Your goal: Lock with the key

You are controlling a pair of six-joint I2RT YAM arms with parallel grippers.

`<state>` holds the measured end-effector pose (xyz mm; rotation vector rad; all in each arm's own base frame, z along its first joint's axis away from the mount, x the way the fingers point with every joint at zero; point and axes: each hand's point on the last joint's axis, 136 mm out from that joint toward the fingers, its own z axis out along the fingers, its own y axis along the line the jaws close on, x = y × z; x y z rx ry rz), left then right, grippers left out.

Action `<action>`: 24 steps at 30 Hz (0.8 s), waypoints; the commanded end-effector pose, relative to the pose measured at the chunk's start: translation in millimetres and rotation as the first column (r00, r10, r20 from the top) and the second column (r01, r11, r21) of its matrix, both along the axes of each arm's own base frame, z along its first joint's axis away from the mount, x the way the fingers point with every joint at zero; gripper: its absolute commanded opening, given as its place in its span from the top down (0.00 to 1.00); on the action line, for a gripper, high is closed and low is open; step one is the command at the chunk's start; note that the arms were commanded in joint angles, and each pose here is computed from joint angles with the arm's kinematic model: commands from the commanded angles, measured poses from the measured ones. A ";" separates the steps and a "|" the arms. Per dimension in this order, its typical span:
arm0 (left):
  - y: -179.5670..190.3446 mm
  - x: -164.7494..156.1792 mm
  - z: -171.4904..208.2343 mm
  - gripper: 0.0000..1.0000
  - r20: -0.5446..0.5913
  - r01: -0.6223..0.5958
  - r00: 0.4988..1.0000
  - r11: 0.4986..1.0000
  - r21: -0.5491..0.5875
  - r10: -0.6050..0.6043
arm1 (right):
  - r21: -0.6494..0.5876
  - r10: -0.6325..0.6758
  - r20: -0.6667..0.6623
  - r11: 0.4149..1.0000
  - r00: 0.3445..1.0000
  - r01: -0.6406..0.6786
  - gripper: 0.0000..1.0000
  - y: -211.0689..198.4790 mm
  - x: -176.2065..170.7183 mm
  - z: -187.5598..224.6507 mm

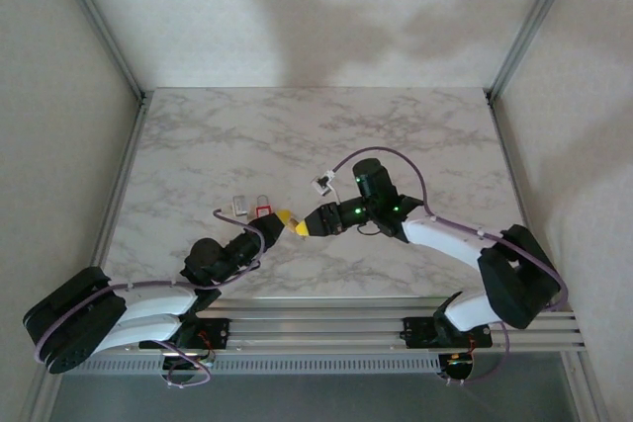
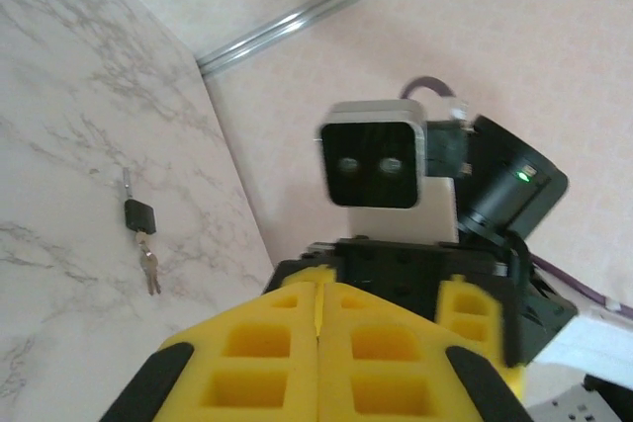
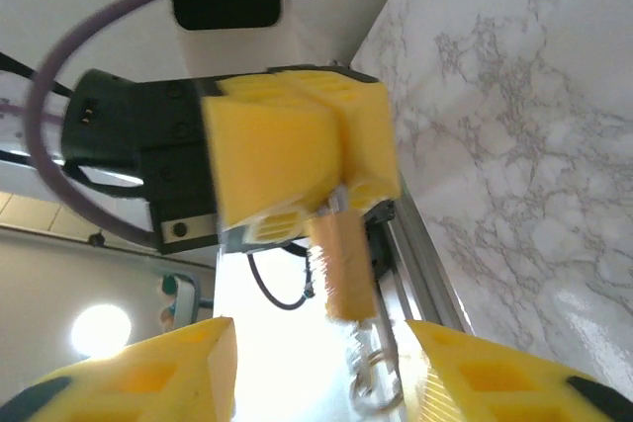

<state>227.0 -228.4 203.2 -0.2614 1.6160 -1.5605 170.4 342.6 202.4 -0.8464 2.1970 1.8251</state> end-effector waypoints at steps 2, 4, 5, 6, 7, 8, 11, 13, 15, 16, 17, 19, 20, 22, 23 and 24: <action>16.2 13.4 -2.0 1.00 -0.055 -0.088 0.995 0.995 -0.049 0.085 | 0.002 -0.111 0.069 0.994 0.991 0.111 0.38 -22.0 15.4 11.8; 19.1 19.0 -5.4 1.00 -0.086 -0.110 0.991 0.992 -0.056 0.105 | 0.005 -0.181 0.083 0.984 0.980 0.181 0.29 -35.9 25.6 14.6; 20.9 21.8 -7.6 1.00 -0.105 -0.122 0.988 0.991 -0.063 0.115 | 0.010 -0.223 0.096 0.975 0.970 0.223 0.25 -43.5 31.1 17.8; 22.6 24.6 -8.9 1.00 -0.121 -0.133 0.985 0.988 -0.073 0.124 | 0.007 -0.264 0.101 0.964 0.959 0.265 0.20 -50.3 36.2 18.4; 23.8 27.1 -9.5 1.00 -0.134 -0.142 0.982 0.987 -0.081 0.130 | 0.009 -0.297 0.105 0.955 0.949 0.297 0.16 -56.0 40.7 20.0; 24.5 29.3 -9.9 1.00 -0.144 -0.147 0.981 0.985 -0.090 0.133 | 0.010 -0.340 0.108 0.940 0.934 0.341 0.11 -62.3 46.3 20.1; 22.1 33.9 -8.0 1.00 -0.164 -0.144 0.979 0.982 -0.121 0.124 | 0.010 -0.452 0.118 0.891 0.884 0.454 0.01 -75.0 60.1 16.3; 21.7 37.1 -6.9 1.00 -0.178 -0.147 0.977 0.978 -0.146 0.121 | 0.034 -0.483 0.107 0.876 0.869 0.482 0.01 -76.5 63.2 15.1; 18.4 40.6 -5.1 1.00 -0.187 -0.141 0.976 0.976 -0.166 0.109 | 0.039 -0.501 0.070 0.866 0.863 0.499 0.01 -75.3 66.7 10.2; 16.6 42.2 -4.7 1.00 -0.190 -0.137 0.976 0.975 -0.174 0.103 | 0.033 -0.508 0.053 0.861 0.860 0.507 0.01 -74.8 69.2 7.3; 13.9 43.8 -3.6 1.00 -0.196 -0.130 0.976 0.973 -0.190 0.092 | 0.018 -0.512 0.031 0.859 0.858 0.512 0.01 -73.9 71.1 1.0; 8.6 46.9 -4.1 1.00 -0.214 -0.116 0.974 0.969 -0.218 0.069 | 0.008 -0.510 -0.014 0.860 0.860 0.510 0.01 -70.7 73.4 -9.2; 6.4 48.7 -3.8 1.00 -0.224 -0.112 0.973 0.965 -0.239 0.057 | 0.011 -0.505 -0.034 0.863 0.862 0.506 0.01 -68.9 73.2 -13.5; 1.0 51.4 -3.1 1.00 -0.230 -0.093 0.973 0.956 -0.278 0.027 | 0.025 -0.504 -0.077 0.862 0.860 0.507 0.01 -66.4 75.0 -23.2; -2.6 52.8 -2.9 1.00 -0.233 -0.079 0.973 0.952 -0.296 0.009 | 0.044 -0.499 -0.096 0.862 0.861 0.505 0.01 -64.5 75.8 -26.2; -5.5 54.1 -4.0 1.00 -0.241 -0.072 0.970 0.948 -0.310 -0.006 | 0.059 -0.495 -0.106 0.863 0.863 0.502 0.02 -63.2 76.3 -27.2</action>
